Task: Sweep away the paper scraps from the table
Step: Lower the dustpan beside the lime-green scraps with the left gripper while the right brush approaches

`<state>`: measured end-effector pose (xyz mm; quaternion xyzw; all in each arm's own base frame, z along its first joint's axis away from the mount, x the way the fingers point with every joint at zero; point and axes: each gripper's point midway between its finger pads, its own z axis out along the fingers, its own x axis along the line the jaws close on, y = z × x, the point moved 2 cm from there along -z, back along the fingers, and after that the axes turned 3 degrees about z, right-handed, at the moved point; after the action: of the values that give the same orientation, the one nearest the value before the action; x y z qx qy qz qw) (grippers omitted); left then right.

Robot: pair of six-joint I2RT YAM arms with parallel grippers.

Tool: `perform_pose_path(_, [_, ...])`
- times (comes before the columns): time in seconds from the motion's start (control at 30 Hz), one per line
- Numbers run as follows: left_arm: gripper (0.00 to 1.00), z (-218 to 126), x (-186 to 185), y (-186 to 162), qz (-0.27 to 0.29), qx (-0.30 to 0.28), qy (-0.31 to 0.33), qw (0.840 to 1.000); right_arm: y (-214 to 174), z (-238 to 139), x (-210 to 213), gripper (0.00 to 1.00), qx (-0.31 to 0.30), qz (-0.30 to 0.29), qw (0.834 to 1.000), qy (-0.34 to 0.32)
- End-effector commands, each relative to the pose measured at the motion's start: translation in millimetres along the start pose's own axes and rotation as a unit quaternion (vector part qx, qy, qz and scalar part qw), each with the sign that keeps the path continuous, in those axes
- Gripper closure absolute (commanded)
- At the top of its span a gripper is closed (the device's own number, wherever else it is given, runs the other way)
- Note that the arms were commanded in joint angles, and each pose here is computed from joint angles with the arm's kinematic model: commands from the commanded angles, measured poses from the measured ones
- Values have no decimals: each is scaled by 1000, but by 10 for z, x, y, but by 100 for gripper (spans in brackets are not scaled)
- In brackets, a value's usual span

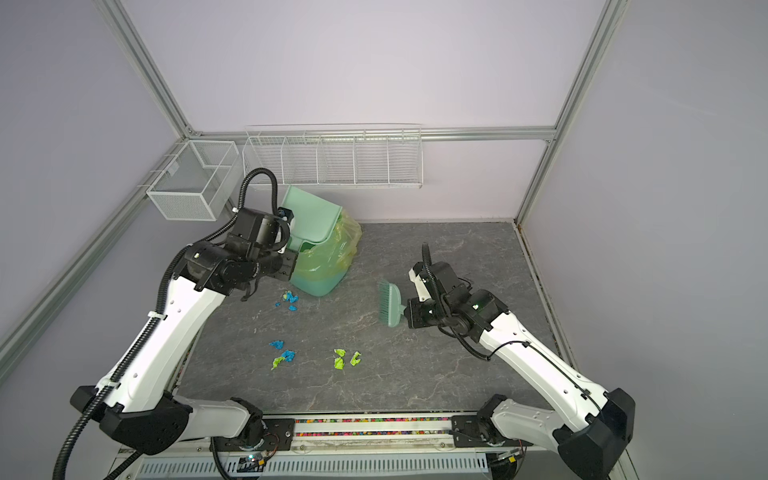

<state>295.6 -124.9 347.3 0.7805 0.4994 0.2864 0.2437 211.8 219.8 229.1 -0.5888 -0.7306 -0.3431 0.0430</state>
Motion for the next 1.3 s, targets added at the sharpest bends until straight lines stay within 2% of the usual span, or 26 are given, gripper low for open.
perform_pose_path(0.0, [100,-108,-88,-177,-19,27,-40,999,-60,64,352,93,37,0,996,75])
perform_pose_path(0.13, [100,-77,-126,-271,-15,39,-49,998,-242,165,529,93,83,-7,992,95])
perform_pose_path(0.33, [100,-105,-184,-253,-16,35,-70,997,-330,280,773,93,121,-4,983,137])
perform_pose_path(0.53, [100,-66,-360,-337,-17,44,-122,991,-451,581,851,93,159,1,979,124])
perform_pose_path(0.73, [100,-67,-348,-448,-27,48,-117,992,-534,797,897,93,189,8,974,123])
perform_pose_path(0.83, [100,-70,-390,-494,-28,49,-131,990,-585,885,809,93,206,1,973,103])
perform_pose_path(1.0, [100,-8,-558,-634,-26,69,-176,982,-634,946,416,93,242,1,969,50])
perform_pose_path(1.27, [100,-86,-610,-741,-34,68,-195,978,-498,671,-186,93,236,17,972,-15])
